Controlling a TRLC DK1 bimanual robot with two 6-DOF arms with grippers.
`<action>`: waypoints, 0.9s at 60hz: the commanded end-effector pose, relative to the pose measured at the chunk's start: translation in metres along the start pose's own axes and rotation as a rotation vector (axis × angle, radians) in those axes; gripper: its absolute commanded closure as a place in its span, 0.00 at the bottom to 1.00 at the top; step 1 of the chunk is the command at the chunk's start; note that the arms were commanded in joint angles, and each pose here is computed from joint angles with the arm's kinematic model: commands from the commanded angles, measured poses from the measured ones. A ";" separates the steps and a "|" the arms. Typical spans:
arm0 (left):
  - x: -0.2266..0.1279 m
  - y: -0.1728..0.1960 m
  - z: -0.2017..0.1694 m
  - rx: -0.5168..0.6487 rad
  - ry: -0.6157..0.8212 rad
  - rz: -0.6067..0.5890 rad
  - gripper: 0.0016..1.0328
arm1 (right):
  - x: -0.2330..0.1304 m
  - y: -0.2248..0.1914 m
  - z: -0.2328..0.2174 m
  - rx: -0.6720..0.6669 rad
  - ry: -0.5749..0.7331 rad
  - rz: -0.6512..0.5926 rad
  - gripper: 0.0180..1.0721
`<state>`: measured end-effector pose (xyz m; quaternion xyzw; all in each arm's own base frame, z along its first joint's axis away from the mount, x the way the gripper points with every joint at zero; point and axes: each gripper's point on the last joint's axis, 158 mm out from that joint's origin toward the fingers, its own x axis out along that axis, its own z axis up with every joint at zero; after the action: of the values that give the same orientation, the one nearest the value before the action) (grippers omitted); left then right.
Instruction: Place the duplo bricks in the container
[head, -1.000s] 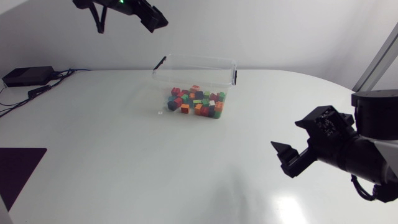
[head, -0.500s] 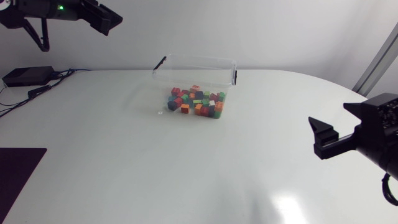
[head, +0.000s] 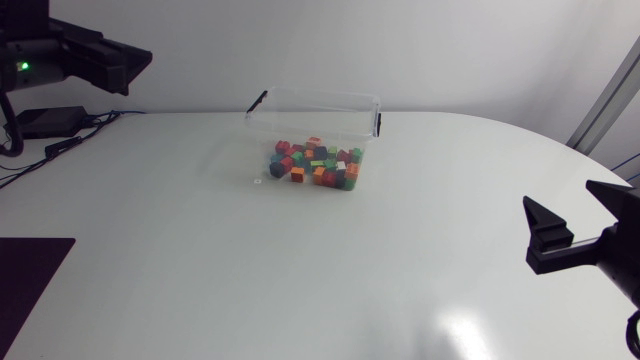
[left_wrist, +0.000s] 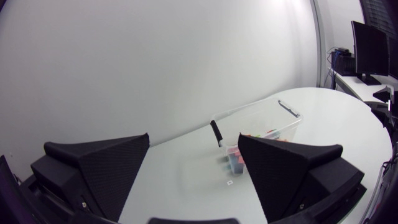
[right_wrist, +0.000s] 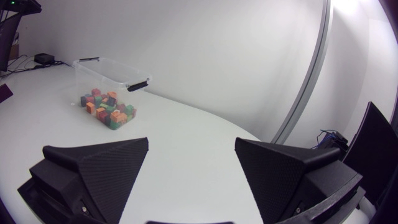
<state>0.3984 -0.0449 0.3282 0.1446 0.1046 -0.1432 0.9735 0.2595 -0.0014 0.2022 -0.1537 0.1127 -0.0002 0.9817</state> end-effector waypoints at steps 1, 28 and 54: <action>-0.022 0.007 -0.004 -0.085 -0.061 0.056 0.04 | -0.001 0.000 -0.015 0.014 0.028 -0.012 0.05; -0.088 0.015 -0.047 -0.201 -0.256 0.240 0.04 | -0.009 -0.007 -0.027 0.014 -0.018 -0.065 0.05; -0.103 -0.015 -0.101 -0.230 -0.253 0.248 0.04 | -0.003 -0.002 -0.038 0.093 -0.078 -0.067 0.05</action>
<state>0.2840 0.0001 0.2714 0.0413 -0.0317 -0.0260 0.9983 0.2464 -0.0131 0.1749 -0.1342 0.0719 -0.0286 0.9879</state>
